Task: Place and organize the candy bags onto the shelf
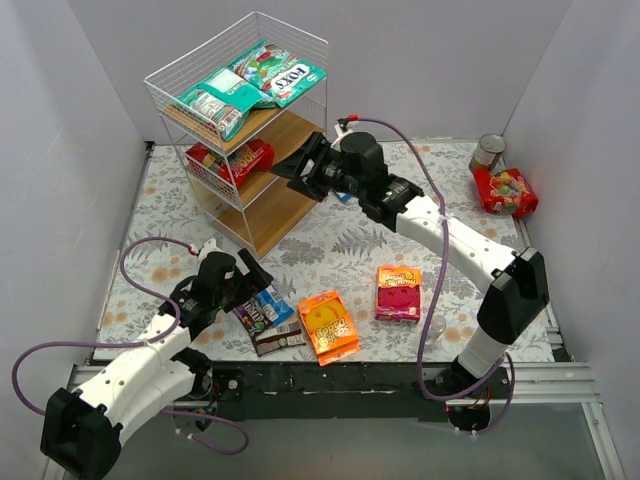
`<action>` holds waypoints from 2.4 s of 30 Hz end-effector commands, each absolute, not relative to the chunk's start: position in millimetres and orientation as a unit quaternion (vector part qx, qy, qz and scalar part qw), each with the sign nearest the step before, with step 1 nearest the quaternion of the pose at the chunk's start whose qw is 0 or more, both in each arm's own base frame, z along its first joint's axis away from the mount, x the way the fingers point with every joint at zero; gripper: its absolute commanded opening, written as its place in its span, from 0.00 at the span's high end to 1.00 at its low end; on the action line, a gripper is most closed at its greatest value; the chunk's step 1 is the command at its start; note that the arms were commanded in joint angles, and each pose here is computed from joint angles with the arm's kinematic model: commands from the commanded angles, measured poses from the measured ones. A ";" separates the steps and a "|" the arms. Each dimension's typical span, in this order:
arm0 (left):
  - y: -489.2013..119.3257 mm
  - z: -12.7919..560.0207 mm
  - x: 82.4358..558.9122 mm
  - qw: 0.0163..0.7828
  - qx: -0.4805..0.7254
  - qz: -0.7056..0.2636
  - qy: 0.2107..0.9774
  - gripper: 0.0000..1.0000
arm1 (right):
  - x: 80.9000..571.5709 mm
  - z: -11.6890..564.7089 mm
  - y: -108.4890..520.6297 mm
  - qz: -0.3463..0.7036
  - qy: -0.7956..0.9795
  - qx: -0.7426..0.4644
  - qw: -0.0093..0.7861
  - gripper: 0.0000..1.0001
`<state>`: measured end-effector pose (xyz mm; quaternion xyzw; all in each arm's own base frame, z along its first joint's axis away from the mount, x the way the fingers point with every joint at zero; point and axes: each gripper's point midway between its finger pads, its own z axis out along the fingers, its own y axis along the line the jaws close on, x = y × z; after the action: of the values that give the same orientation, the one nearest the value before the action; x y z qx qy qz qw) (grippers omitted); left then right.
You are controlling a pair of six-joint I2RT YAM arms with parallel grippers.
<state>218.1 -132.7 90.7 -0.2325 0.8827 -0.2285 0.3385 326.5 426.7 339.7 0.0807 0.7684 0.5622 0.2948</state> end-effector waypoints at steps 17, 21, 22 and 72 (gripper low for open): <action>-134.7 107.7 239.4 0.379 -0.198 -0.218 0.877 0.02 | 435.1 257.6 -5.2 0.044 0.819 0.313 0.478 0.21; -135.7 121.1 249.2 0.388 -0.207 -0.214 0.872 0.02 | 439.8 220.0 -59.6 0.051 0.808 0.393 0.437 0.21; -137.9 123.8 250.9 0.388 -0.203 -0.218 0.872 0.02 | 443.6 216.1 -60.8 0.072 0.804 0.399 0.436 0.20; -152.7 118.9 254.2 0.396 -0.120 -0.233 0.880 0.02 | 493.9 95.7 -5.6 0.162 0.850 0.348 0.362 0.99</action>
<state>247.4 -147.7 99.6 -0.1402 0.8939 -0.2156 0.3672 498.6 -90.1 64.5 0.4603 0.8090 0.0488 0.3623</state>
